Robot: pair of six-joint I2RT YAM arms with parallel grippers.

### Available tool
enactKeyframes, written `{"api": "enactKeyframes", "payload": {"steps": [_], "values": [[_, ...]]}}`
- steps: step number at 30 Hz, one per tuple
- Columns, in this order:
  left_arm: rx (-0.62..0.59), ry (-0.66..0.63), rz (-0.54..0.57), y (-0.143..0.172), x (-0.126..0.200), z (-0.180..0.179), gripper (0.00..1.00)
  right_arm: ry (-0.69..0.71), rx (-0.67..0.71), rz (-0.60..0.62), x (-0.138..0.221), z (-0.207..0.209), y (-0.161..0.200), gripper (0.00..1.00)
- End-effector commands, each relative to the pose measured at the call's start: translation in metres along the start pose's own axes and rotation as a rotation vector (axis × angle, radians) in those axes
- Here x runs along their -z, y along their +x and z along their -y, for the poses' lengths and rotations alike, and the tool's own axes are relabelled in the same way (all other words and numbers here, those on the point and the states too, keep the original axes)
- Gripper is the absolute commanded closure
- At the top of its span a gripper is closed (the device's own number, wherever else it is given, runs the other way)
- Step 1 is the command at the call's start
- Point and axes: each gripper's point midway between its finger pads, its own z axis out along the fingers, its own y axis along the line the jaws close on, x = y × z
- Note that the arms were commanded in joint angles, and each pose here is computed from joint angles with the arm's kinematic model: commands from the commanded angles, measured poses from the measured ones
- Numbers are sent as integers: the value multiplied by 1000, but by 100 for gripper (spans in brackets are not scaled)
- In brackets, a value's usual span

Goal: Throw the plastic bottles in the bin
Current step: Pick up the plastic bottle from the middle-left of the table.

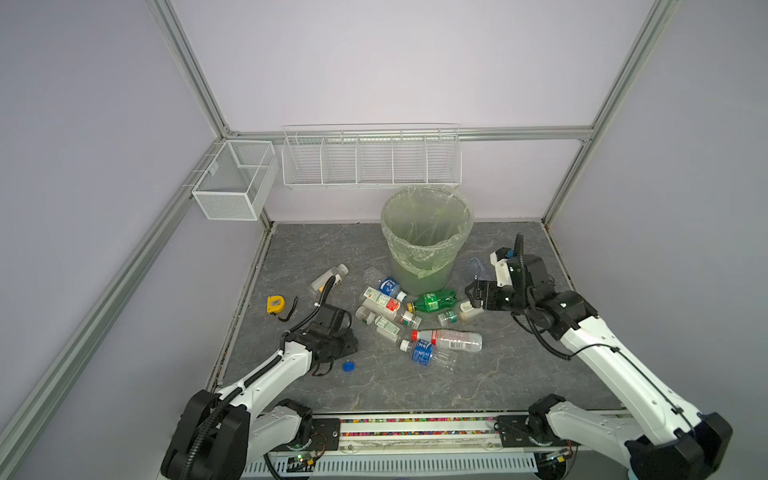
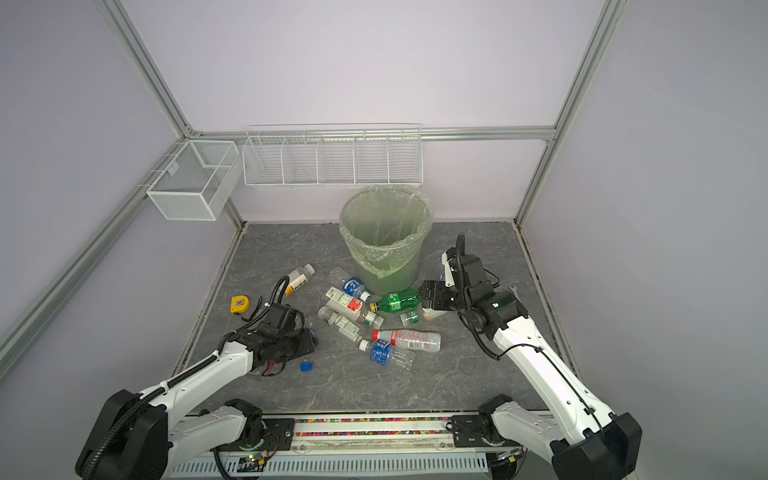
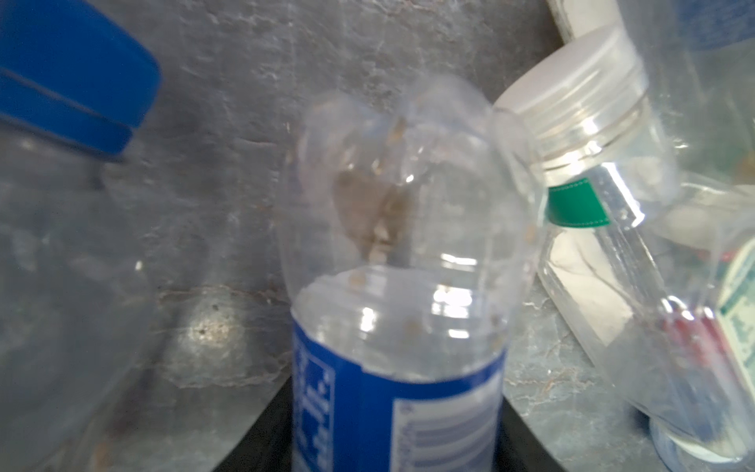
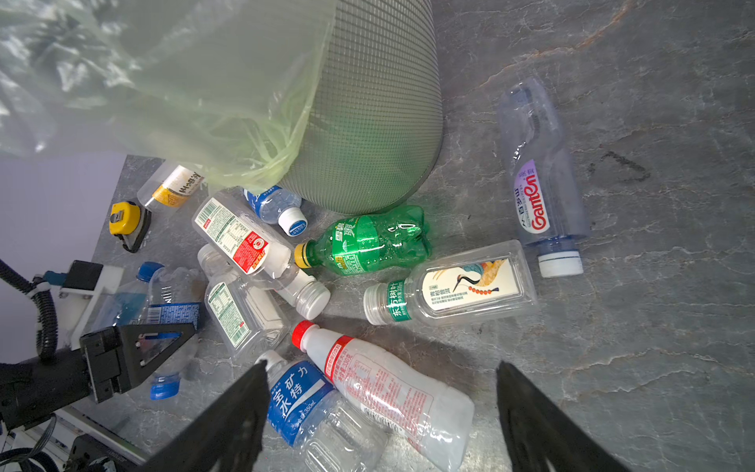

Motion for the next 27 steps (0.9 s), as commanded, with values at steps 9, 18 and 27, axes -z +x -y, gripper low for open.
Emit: {"api": "enactKeyframes", "payload": {"steps": [9,18,27], "values": [[-6,151,122,-31,41,39,57,16,-10,17,3,6,4,12],[-11,228,181,-51,71,63,57,37,-12,0,1,12,12,12],[-27,262,261,-83,93,85,57,52,-24,-13,-6,15,16,12]]}}
